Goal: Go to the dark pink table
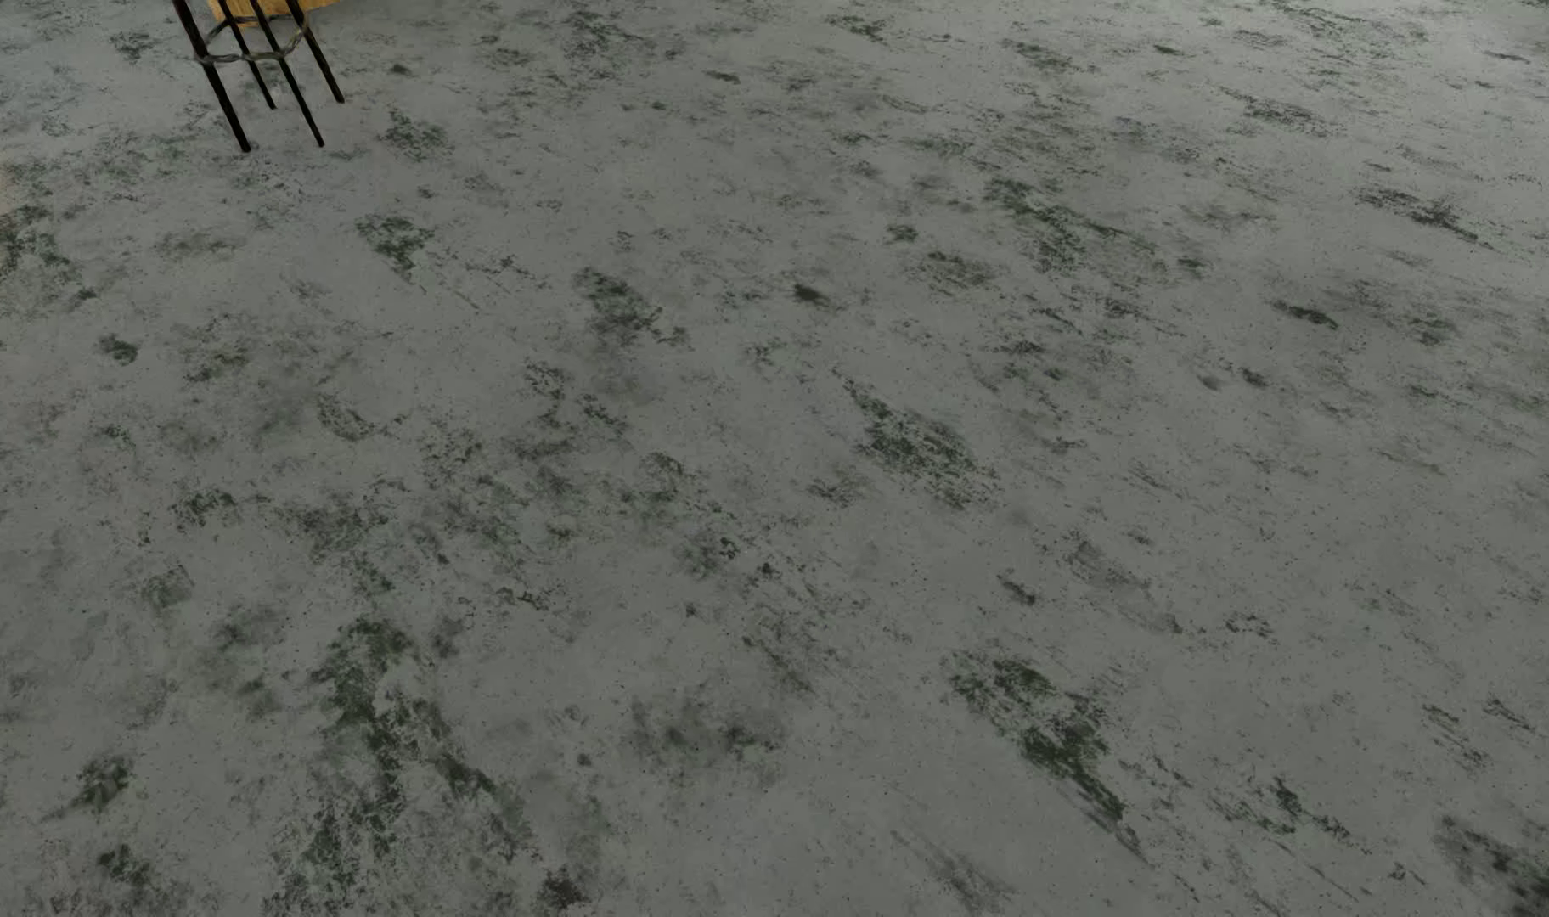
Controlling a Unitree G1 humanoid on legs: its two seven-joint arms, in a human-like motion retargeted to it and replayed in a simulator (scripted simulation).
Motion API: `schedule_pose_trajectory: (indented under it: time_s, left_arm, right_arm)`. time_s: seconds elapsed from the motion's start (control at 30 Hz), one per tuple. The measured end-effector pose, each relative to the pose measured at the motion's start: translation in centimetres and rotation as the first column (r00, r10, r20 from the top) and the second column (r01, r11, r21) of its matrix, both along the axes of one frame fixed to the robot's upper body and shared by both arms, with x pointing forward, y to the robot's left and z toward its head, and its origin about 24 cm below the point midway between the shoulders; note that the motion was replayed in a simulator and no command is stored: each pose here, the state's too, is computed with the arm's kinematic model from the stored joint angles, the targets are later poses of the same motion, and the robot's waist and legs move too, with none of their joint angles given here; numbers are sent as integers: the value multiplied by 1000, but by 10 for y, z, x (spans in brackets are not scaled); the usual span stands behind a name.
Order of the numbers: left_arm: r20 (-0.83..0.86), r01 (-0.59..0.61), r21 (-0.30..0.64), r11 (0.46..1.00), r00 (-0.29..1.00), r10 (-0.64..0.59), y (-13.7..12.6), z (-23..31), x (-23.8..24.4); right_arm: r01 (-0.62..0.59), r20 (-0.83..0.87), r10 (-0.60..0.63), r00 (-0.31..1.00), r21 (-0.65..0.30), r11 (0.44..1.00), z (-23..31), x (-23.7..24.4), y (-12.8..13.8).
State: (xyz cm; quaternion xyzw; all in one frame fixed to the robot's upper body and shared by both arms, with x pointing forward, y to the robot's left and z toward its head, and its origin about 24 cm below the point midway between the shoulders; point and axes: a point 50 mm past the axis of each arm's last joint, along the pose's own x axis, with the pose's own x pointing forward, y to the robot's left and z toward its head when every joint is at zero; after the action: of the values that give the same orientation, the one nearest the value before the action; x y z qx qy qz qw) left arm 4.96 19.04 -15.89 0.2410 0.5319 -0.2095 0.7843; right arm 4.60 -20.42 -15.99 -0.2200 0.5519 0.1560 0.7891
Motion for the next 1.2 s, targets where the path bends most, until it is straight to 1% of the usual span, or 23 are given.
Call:
schedule_pose_trajectory:
  time_s: [0.1,0.17,0.23,0.27,0.33,0.37,0.4,0.43,0.57,0.6,0.63,0.7,0.77,0.8,0.83,0.9,0.97,1.0,1.03,1.1,1.13,1.17,1.2]
  left_arm:
    - [8,15,-11,1000,1000,-15,-3,1,1]
    - [18,20,-20,1000,1000,-20,-5,2,2]
    - [71,28,-25,999,997,-26,-3,8,15]
    - [99,14,-30,999,995,-11,-2,11,23]
    - [163,40,-51,998,986,-32,-8,17,42]
    - [179,5,-68,998,984,8,-12,17,49]
    - [229,10,-76,997,973,8,-10,25,58]
    - [242,53,-79,995,970,-33,-16,27,66]
    - [285,82,-66,994,957,-60,-16,32,84]
    - [296,121,-79,989,951,-93,-25,34,86]
    - [269,69,-53,996,962,-53,-12,29,82]
    - [186,81,-52,995,980,-71,-15,18,57]
    - [71,80,-21,997,994,-79,-10,5,26]
    - [20,74,4,997,997,-74,-4,1,13]
    - [-2,86,7,996,996,-86,-2,0,4]
    - [-40,25,13,1000,999,-25,3,-1,-13]
    - [-81,54,26,998,995,-52,6,-3,-25]
    - [-90,36,27,999,995,-34,8,-3,-32]
    - [-99,31,28,999,995,-28,10,-2,-37]
    - [-98,20,27,999,995,-17,10,-1,-39]
    - [-107,28,27,999,994,-25,11,-1,-43]
    - [-98,12,30,999,995,-9,12,-1,-40]
    - [-120,18,32,999,993,-14,12,-1,-47]
  right_arm:
    - [1,-11,-1,1000,-7,1000,0,-4,-3]
    - [22,-17,-22,1000,-16,1000,0,-8,-7]
    - [46,-3,-46,999,-12,999,2,-7,-8]
    - [64,8,-64,998,-7,998,3,-6,-8]
    - [50,-7,-50,999,-4,999,2,-12,-6]
    - [68,-20,-68,997,-20,998,3,-19,-12]
    - [74,-40,-75,996,-22,997,2,-27,-12]
    - [48,-73,-50,996,-34,998,1,-35,-14]
    - [51,-144,-58,988,-56,997,-2,-53,-17]
    - [17,-160,-26,987,-57,998,-3,-55,-16]
    - [45,-174,-56,983,-64,997,-3,-62,-18]
    - [55,-190,-70,979,-83,995,-3,-66,-23]
    - [33,-209,-52,977,-90,995,-4,-68,-24]
    - [41,-190,-56,980,-78,996,-5,-62,-20]
    - [36,-157,-46,987,-64,997,-4,-52,-18]
    - [27,-79,-29,996,-25,999,-2,-30,-8]
    - [41,20,-41,999,-2,999,4,-3,-6]
    - [53,63,-54,997,6,999,8,7,-7]
    - [24,99,-25,995,18,1000,11,18,-4]
    - [9,189,-13,982,23,1000,21,44,-6]
    - [-6,209,2,978,19,1000,23,51,-7]
    - [-3,241,-2,971,20,1000,27,63,-7]
    - [15,223,-18,975,14,1000,24,57,-10]
